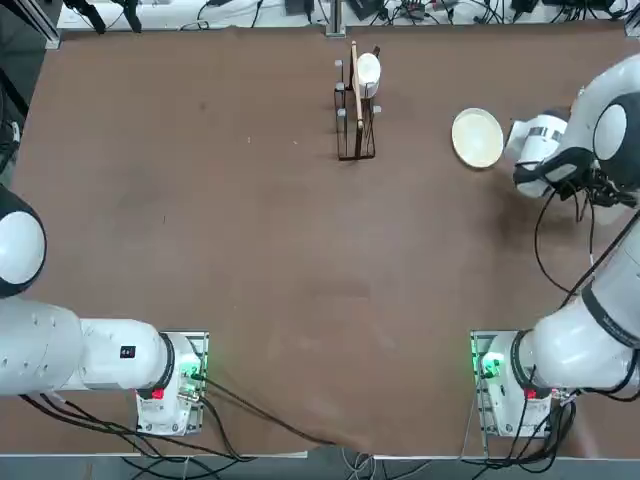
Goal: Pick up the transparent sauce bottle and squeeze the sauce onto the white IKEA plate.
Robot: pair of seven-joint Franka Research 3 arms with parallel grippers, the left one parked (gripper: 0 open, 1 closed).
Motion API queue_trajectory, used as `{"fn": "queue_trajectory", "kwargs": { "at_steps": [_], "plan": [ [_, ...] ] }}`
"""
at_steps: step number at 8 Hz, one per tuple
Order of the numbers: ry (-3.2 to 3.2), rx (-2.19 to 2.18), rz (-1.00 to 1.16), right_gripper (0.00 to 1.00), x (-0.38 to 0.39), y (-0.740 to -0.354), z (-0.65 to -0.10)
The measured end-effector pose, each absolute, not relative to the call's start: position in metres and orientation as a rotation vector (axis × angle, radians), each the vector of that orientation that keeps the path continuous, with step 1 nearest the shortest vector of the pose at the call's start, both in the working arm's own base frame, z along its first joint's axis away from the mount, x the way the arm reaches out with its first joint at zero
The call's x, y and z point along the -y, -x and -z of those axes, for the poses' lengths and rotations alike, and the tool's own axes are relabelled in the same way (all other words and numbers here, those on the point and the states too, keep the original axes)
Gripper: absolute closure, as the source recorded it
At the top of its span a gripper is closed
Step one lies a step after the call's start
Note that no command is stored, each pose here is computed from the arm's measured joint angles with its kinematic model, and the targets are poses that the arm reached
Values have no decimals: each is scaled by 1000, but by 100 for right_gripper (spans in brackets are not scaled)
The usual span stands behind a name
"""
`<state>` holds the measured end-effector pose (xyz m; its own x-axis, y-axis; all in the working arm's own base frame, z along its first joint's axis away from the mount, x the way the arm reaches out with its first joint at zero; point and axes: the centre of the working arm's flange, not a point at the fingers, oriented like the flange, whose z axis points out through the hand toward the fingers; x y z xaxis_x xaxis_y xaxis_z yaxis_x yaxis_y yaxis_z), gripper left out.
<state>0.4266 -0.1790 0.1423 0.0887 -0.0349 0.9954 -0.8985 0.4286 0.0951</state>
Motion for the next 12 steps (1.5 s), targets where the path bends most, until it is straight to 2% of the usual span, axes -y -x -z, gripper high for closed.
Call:
{"fn": "queue_trajectory", "kwargs": {
  "at_steps": [3, 8, 12],
  "plan": [
    [-977, 1404, -824, 59, 174, -427, -122],
    [-960, 1463, -835, 59, 182, -431, -128],
    [-976, 1496, -866, 59, 157, -440, -130]
  ]
}}
